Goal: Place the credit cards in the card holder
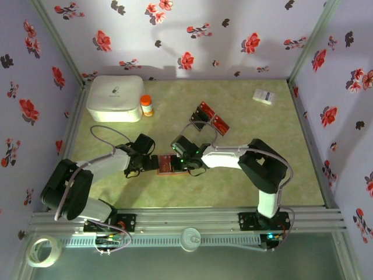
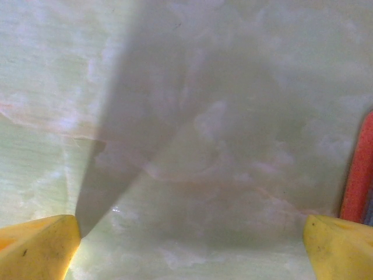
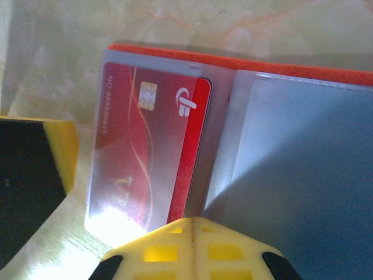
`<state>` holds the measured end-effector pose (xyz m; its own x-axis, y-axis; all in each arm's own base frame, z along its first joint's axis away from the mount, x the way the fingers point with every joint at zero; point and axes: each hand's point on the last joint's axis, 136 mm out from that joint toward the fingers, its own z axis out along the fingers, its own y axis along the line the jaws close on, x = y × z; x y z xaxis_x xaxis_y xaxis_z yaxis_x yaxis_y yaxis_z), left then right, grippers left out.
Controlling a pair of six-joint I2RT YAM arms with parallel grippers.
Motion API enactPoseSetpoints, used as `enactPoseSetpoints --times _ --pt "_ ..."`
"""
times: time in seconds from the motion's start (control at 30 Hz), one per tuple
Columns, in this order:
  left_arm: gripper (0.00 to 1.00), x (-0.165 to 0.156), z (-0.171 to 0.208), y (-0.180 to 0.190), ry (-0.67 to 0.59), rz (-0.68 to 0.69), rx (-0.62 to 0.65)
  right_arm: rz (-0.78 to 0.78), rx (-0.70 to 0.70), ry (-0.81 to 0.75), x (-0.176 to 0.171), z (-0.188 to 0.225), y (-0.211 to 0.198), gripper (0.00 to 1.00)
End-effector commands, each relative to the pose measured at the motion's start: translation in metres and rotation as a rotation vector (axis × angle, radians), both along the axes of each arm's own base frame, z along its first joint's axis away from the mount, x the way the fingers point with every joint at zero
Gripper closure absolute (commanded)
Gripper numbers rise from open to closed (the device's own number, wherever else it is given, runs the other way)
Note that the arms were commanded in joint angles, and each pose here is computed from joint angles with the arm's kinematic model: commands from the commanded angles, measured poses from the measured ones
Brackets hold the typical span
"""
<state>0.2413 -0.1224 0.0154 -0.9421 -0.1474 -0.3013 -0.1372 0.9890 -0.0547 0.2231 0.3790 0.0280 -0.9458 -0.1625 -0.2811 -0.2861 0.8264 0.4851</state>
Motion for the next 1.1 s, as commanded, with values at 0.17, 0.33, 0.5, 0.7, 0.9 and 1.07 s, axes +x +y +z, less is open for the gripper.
enactPoseSetpoints --times 0.17,0.33,0.5,0.7,0.9,1.07 --pt "0.0 -0.004 -0.015 -0.003 0.039 -0.028 0.002 0.038 -0.001 0.038 -0.004 -0.006 0.012 1.0" --pt "0.0 -0.006 -0.017 -0.005 0.041 -0.036 0.002 0.077 -0.004 0.053 -0.008 -0.005 0.018 1.0" --pt "0.0 -0.005 -0.017 -0.006 0.037 -0.037 0.0 0.091 0.0 0.052 -0.008 0.0 0.021 1.0" --pt "0.0 -0.004 -0.009 -0.004 0.023 -0.032 0.007 0.086 0.017 0.012 -0.005 0.025 0.019 1.0" --pt "0.0 0.003 0.018 0.004 -0.038 0.001 0.028 0.035 0.038 -0.058 0.003 0.061 -0.004 0.87" --pt "0.0 0.009 0.046 0.007 -0.101 0.019 0.016 -0.044 0.001 -0.115 0.011 0.073 -0.046 0.71"
